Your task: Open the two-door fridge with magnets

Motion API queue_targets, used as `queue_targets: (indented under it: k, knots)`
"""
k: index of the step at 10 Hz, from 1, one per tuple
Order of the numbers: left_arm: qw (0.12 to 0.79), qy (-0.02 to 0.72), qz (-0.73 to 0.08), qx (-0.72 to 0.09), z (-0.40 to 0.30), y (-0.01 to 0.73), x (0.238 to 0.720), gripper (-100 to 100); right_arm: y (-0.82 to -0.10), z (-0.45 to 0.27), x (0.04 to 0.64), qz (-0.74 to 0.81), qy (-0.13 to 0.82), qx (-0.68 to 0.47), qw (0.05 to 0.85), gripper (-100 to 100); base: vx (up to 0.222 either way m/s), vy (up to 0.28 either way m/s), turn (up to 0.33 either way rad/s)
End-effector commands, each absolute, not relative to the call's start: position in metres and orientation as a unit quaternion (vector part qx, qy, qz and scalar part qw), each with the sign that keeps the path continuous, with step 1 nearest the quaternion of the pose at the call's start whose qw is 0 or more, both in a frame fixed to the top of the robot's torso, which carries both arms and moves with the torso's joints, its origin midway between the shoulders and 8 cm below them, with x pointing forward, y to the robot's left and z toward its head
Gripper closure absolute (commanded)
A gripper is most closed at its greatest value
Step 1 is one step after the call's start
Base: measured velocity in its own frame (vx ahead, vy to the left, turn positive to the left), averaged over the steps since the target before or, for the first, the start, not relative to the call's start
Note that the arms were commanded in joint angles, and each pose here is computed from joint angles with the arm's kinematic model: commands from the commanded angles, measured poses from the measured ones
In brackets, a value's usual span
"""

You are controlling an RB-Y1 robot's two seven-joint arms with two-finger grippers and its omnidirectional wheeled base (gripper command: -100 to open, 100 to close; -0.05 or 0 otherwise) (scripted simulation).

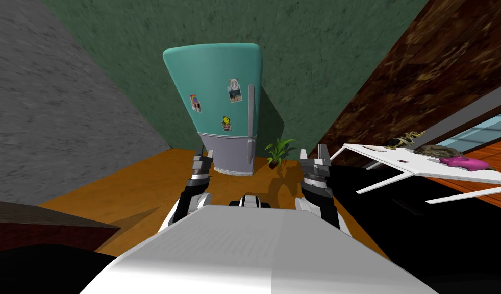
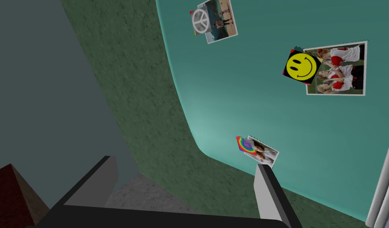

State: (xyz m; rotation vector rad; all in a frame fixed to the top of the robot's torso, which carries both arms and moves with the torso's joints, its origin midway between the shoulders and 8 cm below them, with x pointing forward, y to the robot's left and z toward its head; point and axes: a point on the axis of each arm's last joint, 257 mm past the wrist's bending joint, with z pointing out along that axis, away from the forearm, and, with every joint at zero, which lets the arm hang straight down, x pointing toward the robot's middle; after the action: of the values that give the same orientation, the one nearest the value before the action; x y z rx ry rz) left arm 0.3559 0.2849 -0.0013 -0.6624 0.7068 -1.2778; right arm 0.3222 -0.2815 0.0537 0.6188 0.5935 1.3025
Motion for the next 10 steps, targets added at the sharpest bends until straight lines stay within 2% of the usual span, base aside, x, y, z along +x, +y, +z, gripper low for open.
queue_targets:
  k: [1,10]
  knots:
    - [0.695,0.325,-0.572,-0.291,-0.013,0.283,0.363,-100,-0.281,0.054,0.322,0.587,0.268,0.279,0.711,0,0.133,-0.075,-0.016]
    - [0.693,0.343,-0.568,-0.282,-0.053,0.282,0.384,-100,-0.281,0.054,0.322,0.587,0.268,0.279,0.711,0,0.129,-0.060,-0.027]
